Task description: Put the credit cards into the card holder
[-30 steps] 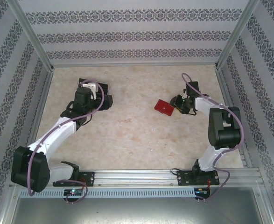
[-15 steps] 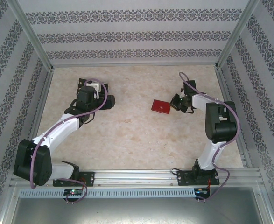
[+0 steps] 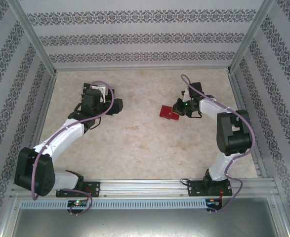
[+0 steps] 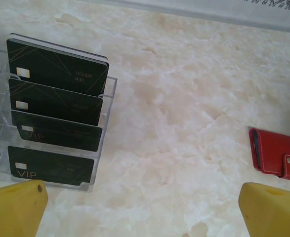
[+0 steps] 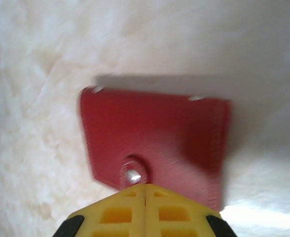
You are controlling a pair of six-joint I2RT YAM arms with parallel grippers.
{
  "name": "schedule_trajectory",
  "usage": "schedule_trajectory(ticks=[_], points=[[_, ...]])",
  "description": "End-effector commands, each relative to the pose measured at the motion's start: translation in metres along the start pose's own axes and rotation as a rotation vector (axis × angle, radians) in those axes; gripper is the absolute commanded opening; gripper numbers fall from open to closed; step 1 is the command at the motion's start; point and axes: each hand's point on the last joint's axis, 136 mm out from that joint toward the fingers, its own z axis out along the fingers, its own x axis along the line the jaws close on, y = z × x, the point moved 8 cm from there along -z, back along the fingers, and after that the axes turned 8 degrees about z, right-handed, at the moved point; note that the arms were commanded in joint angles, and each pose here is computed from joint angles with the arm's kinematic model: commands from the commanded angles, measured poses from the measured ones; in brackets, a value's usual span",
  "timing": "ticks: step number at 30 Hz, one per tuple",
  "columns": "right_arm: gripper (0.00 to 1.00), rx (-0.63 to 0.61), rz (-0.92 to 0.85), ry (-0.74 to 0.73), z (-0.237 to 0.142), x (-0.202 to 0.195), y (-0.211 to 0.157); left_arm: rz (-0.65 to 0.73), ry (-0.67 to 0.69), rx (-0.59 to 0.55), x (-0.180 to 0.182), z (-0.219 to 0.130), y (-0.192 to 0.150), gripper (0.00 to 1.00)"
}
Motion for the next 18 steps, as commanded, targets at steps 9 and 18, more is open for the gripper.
schedule_trajectory(ticks=[9,18], points=[[0.47,-0.106,0.075,-0.106,-0.014,-0.023,0.028,0.021,-0.037,0.045,-0.013,-0.001,-0.004,1.0],[0.48,-0.074,0.115,-0.105,0.008,-0.035,0.037,0.02,-0.042,0.065,-0.015,0.004,-0.008,1.0]])
